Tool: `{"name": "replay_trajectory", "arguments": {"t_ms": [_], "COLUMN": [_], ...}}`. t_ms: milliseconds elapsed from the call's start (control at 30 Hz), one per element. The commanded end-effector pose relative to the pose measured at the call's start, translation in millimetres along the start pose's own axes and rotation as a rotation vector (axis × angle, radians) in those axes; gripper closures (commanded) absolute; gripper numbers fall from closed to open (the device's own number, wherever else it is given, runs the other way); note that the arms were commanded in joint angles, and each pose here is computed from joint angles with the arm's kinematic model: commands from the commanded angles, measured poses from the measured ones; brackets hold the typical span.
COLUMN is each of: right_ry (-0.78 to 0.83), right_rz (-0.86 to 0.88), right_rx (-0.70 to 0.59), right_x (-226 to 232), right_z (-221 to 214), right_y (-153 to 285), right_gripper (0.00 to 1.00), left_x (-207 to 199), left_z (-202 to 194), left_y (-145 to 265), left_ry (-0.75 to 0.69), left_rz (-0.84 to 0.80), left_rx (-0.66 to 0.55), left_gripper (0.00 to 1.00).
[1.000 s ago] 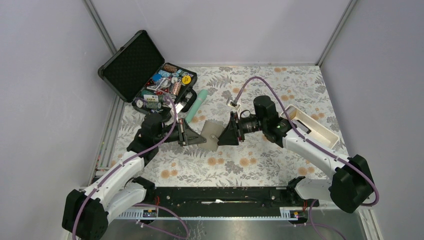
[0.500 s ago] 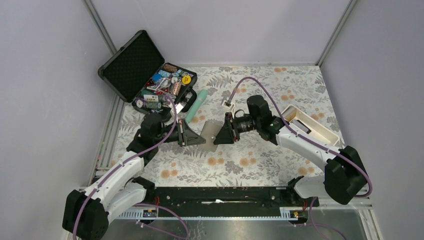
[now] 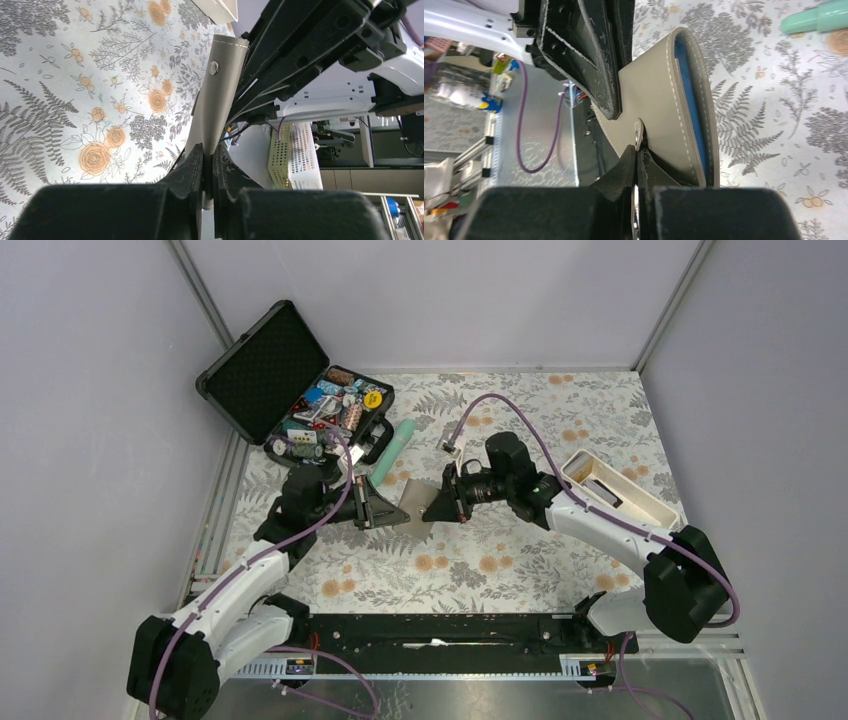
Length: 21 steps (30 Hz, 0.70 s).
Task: Put the credit cards into the card holder
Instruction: Open the card holder.
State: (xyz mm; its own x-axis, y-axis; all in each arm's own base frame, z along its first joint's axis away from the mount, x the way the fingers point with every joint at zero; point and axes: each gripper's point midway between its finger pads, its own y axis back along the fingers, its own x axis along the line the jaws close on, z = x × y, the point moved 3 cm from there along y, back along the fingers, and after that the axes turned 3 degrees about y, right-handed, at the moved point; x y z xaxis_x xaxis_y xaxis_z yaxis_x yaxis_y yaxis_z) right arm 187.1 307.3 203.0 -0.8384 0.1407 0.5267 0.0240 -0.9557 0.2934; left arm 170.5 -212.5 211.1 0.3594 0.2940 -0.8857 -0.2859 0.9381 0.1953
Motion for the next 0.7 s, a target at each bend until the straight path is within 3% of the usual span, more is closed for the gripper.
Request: {"name": "replay_trajectory", "arguments": {"t_ms": [0, 200, 667], "right_ry": [0.109, 0.190, 0.430], "right_rz": [-0.087, -0.310, -0.445], "right_rx": [-0.046, -0.064, -0.043], "right_x": [-4.1, -28.7, -10.9], "right_z": [11.4, 10.5, 7.5], "right_y": [-10.4, -16.2, -31.7], "right_gripper": [1.00, 1.00, 1.00], "left_x": [-12.4, 3.2, 11.5], "left_z": [21.9, 24.3, 30.8], "left_y": [-6.8, -15.9, -12.1], "left_ry": [-0.063, 0.063, 0.188], "left_rz": [-0.041, 0.000, 0.012], "left_rx": [-0.087, -0.091, -0.126], "left_gripper": [1.00, 1.00, 1.00]}}
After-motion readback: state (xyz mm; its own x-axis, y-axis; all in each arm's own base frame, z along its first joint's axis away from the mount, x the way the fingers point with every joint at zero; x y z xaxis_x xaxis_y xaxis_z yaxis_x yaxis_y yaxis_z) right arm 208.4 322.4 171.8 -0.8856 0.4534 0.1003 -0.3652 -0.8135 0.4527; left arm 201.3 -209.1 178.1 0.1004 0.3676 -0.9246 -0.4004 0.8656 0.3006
